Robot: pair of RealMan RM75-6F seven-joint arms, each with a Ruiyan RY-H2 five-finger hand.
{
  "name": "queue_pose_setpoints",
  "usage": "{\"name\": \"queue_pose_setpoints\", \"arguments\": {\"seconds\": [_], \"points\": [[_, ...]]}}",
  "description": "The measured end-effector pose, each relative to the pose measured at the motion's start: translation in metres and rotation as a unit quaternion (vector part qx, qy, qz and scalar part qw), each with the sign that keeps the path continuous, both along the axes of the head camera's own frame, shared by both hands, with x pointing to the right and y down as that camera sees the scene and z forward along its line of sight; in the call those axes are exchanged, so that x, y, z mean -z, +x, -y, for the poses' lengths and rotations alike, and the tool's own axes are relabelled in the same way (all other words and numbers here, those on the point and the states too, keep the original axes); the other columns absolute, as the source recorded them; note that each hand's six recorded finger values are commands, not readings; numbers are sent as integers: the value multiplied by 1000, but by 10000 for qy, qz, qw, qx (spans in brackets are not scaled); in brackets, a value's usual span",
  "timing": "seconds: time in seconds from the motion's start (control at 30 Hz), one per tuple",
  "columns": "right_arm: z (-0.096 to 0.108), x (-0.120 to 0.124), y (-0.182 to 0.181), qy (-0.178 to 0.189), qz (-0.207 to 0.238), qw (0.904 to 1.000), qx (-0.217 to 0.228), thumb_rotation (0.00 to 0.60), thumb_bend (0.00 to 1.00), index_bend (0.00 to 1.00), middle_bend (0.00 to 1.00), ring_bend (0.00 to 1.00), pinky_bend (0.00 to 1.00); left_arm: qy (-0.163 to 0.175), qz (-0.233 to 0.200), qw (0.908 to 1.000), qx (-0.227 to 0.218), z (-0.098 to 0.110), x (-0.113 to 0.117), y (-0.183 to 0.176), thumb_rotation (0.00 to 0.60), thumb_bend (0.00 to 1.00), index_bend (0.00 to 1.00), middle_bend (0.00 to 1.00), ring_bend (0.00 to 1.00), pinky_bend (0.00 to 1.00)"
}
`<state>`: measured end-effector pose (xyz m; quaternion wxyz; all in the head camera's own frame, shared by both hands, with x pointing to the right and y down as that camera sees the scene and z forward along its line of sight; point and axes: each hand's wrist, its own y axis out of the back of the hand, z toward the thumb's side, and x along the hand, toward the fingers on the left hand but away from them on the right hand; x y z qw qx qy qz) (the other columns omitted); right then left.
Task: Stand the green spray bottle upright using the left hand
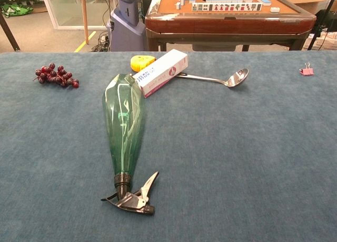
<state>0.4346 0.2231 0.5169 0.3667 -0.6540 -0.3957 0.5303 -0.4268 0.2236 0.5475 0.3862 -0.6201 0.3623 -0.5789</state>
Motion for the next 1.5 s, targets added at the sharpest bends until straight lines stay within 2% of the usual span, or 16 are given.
{"name": "queue_pose_setpoints", "arguments": {"seconds": [0.2, 0.53, 0.7, 0.8, 1.0, 1.13, 1.33, 1.5], "points": [[-3, -2, 1, -107, -26, 9999, -37, 600, 254, 312, 280, 142, 134, 50, -23, 10000, -18, 0, 0, 1, 600, 279, 136, 48, 0, 0], [-2, 0, 1, -59, -22, 10000, -19, 600, 254, 312, 280, 142, 135, 207, -153, 9996, -153, 4, 2, 6, 600, 279, 143, 48, 0, 0], [2, 3, -1, 17, -39, 10000, 19, 600, 254, 312, 280, 142, 135, 350, -394, 9978, -402, 11, 3, 17, 600, 279, 191, 58, 24, 0], [4, 3, -2, 26, -49, 10000, 46, 600, 254, 312, 280, 142, 135, 387, -681, 9951, -604, 17, 2, 27, 600, 279, 208, 72, 41, 0], [5, 1, -6, 0, -34, 9999, 97, 600, 254, 312, 280, 142, 135, 249, -1451, 9822, -1162, 38, -4, 57, 600, 280, 218, 81, 32, 0], [6, -1, -7, -31, -33, 9999, 108, 600, 254, 312, 280, 142, 135, -70, -1827, 9691, -1655, 52, -12, 85, 600, 279, 217, 81, 3, 0], [8, -1, -9, -44, -59, 9999, 154, 600, 253, 312, 280, 142, 135, -526, -2074, 9503, -2261, 67, -24, 127, 600, 280, 207, 81, 0, 0], [10, -2, -12, -58, -73, 9998, 174, 600, 254, 312, 280, 143, 135, -778, -2157, 9384, -2585, 72, -32, 159, 600, 275, 200, 81, 0, 0]]}}
